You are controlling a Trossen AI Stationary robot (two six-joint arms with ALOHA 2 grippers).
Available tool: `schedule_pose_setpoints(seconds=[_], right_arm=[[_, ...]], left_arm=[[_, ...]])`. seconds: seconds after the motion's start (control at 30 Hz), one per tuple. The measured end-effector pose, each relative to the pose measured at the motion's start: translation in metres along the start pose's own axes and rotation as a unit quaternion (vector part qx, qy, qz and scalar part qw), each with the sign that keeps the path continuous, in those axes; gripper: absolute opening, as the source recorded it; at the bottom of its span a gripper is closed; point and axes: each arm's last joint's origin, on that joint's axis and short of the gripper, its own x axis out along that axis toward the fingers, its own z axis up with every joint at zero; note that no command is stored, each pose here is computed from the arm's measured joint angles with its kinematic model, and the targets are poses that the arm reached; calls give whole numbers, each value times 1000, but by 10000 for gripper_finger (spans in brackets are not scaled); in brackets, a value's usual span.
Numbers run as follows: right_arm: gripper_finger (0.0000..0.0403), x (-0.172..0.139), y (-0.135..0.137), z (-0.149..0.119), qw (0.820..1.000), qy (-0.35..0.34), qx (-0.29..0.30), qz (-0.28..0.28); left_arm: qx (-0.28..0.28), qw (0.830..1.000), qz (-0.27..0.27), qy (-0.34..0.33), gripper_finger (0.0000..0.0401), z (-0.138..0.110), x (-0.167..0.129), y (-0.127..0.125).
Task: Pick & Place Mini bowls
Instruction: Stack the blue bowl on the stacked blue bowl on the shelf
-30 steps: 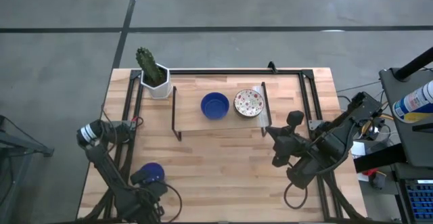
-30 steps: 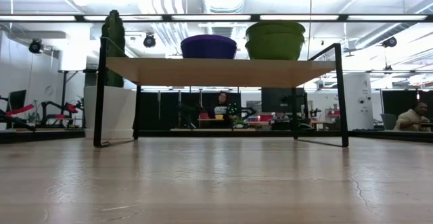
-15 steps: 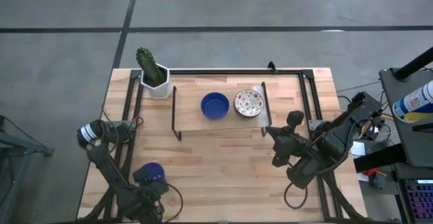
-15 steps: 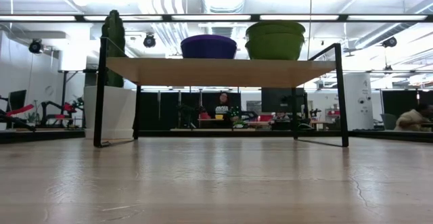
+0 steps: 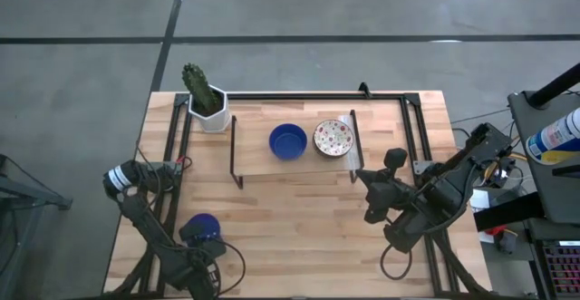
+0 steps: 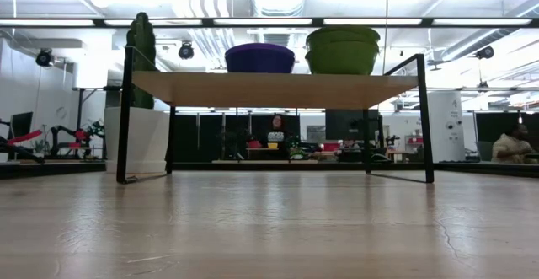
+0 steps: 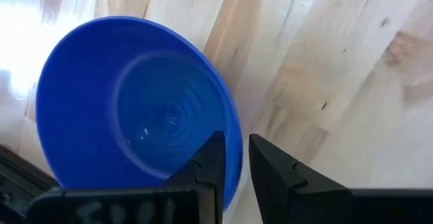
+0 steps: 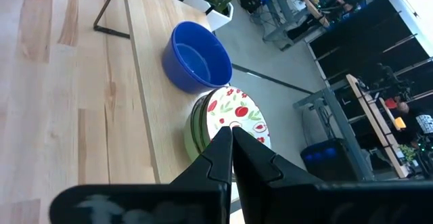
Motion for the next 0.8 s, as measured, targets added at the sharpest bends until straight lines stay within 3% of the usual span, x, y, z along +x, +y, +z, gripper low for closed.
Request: schedule_pose_setpoints(seconds=[0.17,0.37,0.53,0.67,0.8], right_arm=[[9,0,0,0,1000,0,1,0],[9,0,0,0,1000,-1,3,0],[9,0,1,2,1000,-3,18,6],[9,0,4,5,999,-6,38,24],[8,0,8,7,998,-11,49,29]], left_arm=[[22,1000,7,1,59,0,4,2],[50,999,8,-17,7,5,5,2],[67,997,8,-28,2,15,2,2],[84,996,-2,-38,2,25,-18,-2],[116,989,-8,-91,1,39,-53,-5]])
